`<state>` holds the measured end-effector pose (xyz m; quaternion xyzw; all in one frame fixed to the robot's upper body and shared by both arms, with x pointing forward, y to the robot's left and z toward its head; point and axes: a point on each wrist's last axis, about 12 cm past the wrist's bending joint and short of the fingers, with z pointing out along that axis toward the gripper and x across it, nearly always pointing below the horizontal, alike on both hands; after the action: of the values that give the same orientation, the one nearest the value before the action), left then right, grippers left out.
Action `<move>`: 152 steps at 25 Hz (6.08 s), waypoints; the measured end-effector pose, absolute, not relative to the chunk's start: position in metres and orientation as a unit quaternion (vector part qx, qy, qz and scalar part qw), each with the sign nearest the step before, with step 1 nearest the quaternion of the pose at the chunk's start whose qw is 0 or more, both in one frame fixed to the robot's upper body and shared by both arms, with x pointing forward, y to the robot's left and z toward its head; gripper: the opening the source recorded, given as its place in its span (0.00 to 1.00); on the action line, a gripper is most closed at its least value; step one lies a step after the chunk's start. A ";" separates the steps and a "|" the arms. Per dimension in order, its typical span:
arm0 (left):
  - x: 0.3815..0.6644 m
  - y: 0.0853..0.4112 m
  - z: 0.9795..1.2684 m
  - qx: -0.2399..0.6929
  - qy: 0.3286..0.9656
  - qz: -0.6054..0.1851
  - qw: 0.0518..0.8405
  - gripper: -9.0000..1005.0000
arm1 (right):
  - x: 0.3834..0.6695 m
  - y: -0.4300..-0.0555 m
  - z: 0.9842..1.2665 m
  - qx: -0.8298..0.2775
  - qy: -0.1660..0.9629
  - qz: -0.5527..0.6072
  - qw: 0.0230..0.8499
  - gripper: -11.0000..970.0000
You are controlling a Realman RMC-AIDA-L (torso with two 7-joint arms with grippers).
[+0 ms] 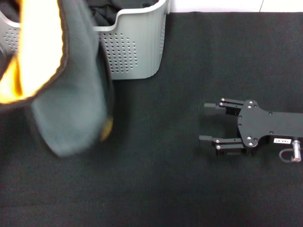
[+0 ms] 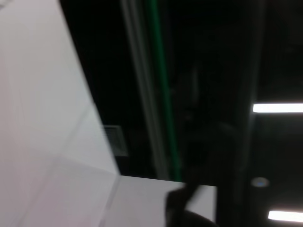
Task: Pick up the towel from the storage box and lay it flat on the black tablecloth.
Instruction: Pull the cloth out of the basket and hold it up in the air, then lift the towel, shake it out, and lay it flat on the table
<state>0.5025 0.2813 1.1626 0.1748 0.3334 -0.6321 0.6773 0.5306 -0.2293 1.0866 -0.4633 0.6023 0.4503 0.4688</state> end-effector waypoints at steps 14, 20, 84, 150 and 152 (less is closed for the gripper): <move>0.491 0.263 1.124 0.207 0.415 -0.627 0.626 0.02 | 0.531 -0.230 1.111 -0.442 0.533 0.480 0.538 0.77; 0.488 0.267 1.116 0.132 0.409 -0.606 0.670 0.02 | 0.533 -0.230 1.117 -0.438 0.521 0.476 0.556 0.77; 0.526 0.227 1.112 0.037 0.409 -0.540 0.735 0.02 | 0.539 -0.140 1.102 -0.387 0.528 0.454 0.605 0.20; 0.457 0.243 1.062 0.047 0.504 -0.572 0.645 0.40 | 0.595 -0.215 1.253 -0.403 0.464 0.432 0.660 0.01; 0.456 0.244 1.064 0.061 0.501 -0.577 0.642 0.48 | 0.596 -0.221 1.258 -0.396 0.464 0.432 0.664 0.01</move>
<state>0.4561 0.2445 1.0639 0.0612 0.5011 -0.5774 0.6417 0.5956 -0.2207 1.2580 -0.3960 0.4643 0.4318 0.6642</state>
